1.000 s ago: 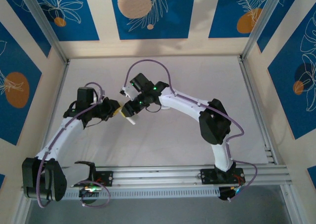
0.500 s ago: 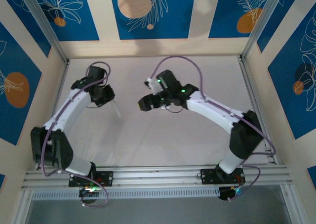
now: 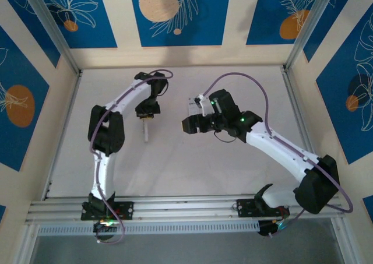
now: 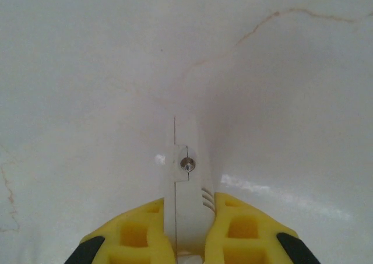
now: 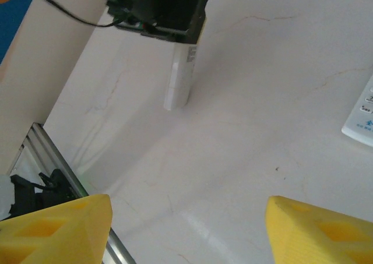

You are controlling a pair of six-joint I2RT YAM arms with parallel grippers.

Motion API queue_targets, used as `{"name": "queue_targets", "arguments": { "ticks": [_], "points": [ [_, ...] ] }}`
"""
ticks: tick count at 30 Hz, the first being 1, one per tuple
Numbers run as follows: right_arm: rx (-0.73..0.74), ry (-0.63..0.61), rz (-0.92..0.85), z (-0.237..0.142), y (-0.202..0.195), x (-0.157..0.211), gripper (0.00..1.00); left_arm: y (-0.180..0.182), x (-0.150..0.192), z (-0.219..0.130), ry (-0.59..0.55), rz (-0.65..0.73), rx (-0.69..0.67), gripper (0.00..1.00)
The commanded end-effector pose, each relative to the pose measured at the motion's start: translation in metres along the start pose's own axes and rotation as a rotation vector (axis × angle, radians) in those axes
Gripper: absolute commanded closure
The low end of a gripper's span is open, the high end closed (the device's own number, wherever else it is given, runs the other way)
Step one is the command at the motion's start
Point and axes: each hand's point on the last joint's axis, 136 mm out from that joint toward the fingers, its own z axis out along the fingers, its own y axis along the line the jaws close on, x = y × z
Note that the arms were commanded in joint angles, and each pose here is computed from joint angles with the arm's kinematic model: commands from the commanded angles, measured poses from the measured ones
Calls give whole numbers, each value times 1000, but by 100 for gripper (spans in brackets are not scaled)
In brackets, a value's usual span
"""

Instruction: Load the batteries into the remote control

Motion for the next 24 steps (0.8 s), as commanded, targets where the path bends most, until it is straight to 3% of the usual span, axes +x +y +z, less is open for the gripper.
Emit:
{"name": "queue_targets", "arguments": {
  "ticks": [1, 10, 19, 24],
  "points": [
    [-4, -5, 24, -8, -1, 8, 30, 11, 0, 1, 26, -70, -92, 88],
    [-8, -35, 34, -29, -4, 25, 29, -23, -14, 31, 70, -86, -55, 78],
    [37, -81, 64, -53, -21, 37, 18, -53, -22, 57, 83, -27, 43, 75],
    [67, -120, 122, -65, -38, 40, 8, -70, -29, 57, 72, -19, 121, 64]
  ]
}}
